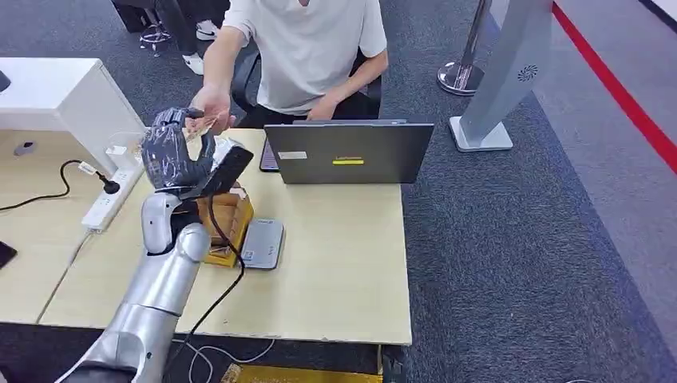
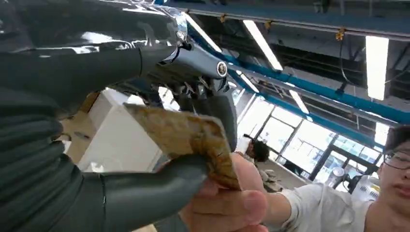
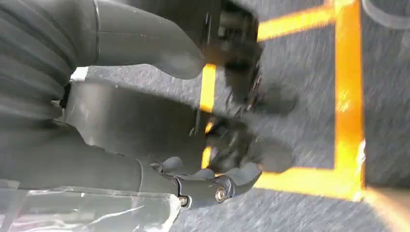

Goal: Pass the card to the sensor for recognition and then transmit it.

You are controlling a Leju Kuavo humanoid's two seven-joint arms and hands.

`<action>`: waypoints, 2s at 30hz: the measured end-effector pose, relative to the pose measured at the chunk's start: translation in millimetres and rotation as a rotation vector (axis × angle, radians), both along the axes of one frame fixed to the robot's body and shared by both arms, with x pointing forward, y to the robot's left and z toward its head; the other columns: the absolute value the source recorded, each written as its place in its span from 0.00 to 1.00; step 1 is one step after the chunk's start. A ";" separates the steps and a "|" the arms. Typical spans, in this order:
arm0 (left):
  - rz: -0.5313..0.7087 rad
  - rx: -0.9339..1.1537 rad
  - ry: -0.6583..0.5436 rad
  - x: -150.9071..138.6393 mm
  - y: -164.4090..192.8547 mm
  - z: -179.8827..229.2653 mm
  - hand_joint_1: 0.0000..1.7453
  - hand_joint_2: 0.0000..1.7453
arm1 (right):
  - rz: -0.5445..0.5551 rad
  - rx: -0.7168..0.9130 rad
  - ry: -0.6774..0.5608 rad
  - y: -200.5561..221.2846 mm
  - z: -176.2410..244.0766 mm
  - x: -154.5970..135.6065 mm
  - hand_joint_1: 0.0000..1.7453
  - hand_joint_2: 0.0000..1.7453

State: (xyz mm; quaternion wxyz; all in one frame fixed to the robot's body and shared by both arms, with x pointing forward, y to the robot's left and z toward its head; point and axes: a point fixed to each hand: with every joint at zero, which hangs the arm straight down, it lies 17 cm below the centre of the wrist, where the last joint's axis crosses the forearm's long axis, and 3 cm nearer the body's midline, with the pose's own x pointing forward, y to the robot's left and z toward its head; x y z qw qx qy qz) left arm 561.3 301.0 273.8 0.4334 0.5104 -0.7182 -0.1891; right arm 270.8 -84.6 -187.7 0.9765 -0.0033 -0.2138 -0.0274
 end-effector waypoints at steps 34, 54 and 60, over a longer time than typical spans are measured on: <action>0.029 0.483 0.110 34.1 -41.4 -23.3 1.00 1.00 | 0.084 -0.002 0.020 12.6 5.3 2.7 0.00 1.00; -0.187 0.439 0.253 -133.5 -93.8 -137.0 1.00 1.00 | 0.000 -0.010 -0.018 2.6 4.4 5.9 0.00 1.00; -0.155 0.456 0.379 -119.9 -83.7 -160.1 1.00 1.00 | 0.020 -0.002 -0.017 5.5 4.5 5.3 0.00 1.00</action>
